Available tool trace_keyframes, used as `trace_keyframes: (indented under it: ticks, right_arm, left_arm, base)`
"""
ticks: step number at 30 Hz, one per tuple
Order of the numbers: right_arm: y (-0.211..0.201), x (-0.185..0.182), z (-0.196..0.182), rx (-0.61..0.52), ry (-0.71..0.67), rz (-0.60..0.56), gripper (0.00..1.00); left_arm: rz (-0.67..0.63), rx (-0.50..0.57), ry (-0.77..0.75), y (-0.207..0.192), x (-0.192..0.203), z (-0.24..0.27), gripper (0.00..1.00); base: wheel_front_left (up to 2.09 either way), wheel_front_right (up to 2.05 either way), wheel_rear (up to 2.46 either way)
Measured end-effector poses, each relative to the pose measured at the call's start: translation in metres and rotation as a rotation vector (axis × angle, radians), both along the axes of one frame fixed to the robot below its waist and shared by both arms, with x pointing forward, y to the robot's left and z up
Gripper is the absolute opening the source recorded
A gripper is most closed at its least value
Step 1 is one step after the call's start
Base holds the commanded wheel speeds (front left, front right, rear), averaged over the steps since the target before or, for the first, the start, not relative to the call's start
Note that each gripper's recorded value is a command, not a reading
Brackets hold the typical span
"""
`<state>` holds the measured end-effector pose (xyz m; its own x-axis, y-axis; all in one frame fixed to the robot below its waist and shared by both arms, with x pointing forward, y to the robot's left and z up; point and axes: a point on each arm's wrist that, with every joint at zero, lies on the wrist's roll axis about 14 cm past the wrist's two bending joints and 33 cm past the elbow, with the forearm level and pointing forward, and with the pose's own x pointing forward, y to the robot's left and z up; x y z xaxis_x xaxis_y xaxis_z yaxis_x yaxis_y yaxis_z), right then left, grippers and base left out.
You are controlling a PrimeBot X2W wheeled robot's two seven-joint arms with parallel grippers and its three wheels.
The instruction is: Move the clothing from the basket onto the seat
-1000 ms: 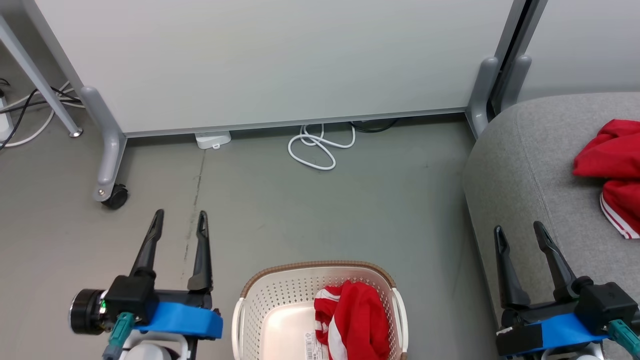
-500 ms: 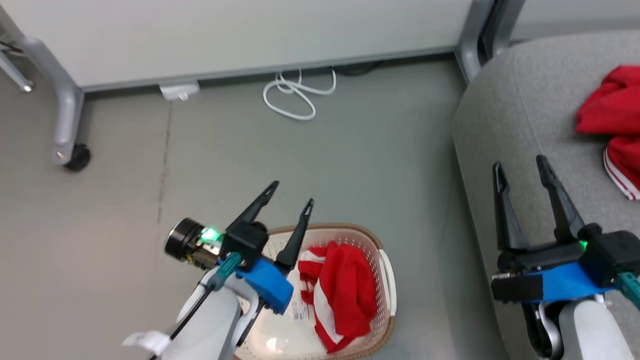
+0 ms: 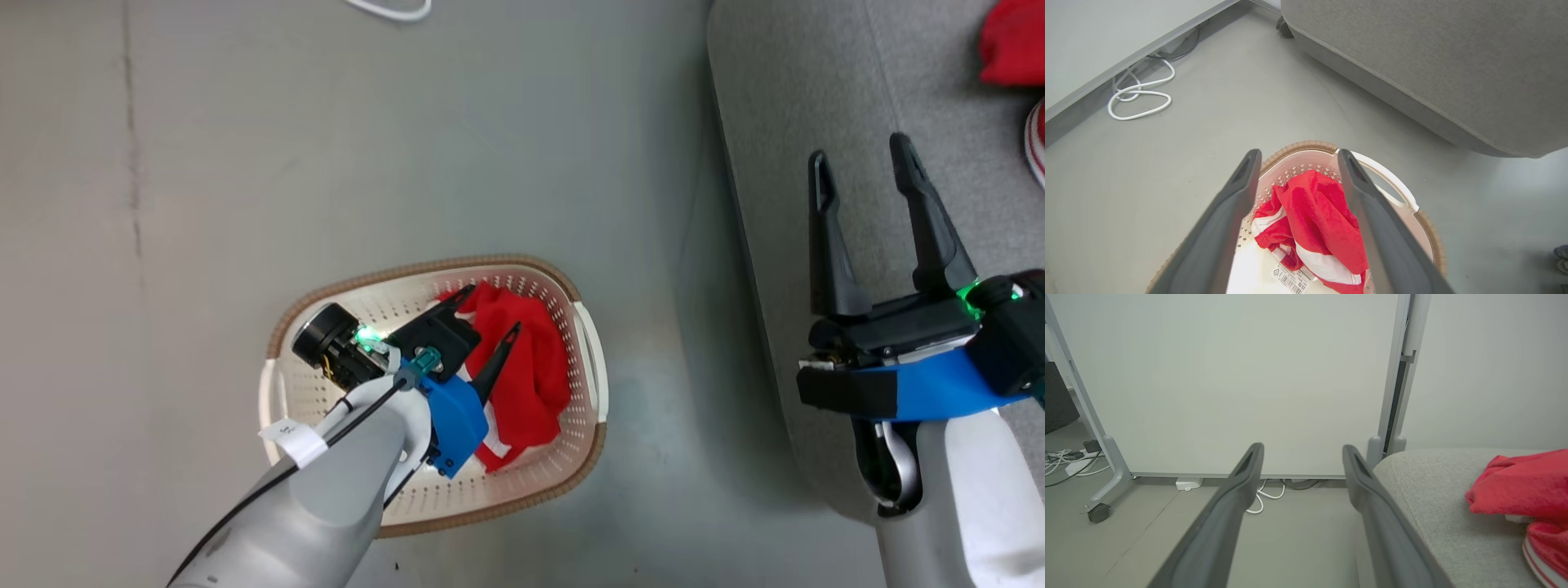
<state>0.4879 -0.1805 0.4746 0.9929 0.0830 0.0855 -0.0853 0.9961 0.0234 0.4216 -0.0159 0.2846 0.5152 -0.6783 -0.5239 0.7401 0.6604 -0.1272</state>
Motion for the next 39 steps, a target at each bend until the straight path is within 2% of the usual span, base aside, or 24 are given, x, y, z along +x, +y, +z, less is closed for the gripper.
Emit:
trace_keyframes:
  ticks: [7,17,22,32,39]
  right_arm:
    - [-0.004,0.021,-0.034,-0.019,0.049,0.0,1.0]
    - [-0.005,0.04,-0.089,-0.039,0.127,0.011,1.0]
    - [-0.007,0.041,-0.111,-0.041,0.167,0.01,1.0]
    - [-0.012,0.036,-0.146,-0.049,0.23,-0.001,1.0]
    - [-0.015,0.031,-0.161,-0.046,0.264,-0.007,1.0]
  left_arm:
    - [-0.062,0.048,0.154,-0.008,-0.01,-0.059,1.0]
    - [-0.096,0.165,0.379,0.008,-0.035,-0.143,1.0]
    - [-0.109,0.176,0.425,0.006,-0.035,-0.163,1.0]
    - [-0.107,0.27,0.499,0.022,-0.029,-0.211,1.0]
    - [-0.1,0.208,0.555,0.002,-0.039,-0.219,1.0]
  base:
    - [0.0,0.0,0.0]
    - [0.0,0.0,0.0]
    - [0.0,0.0,0.0]
    - [0.0,0.0,0.0]
    - [0.0,0.0,0.0]
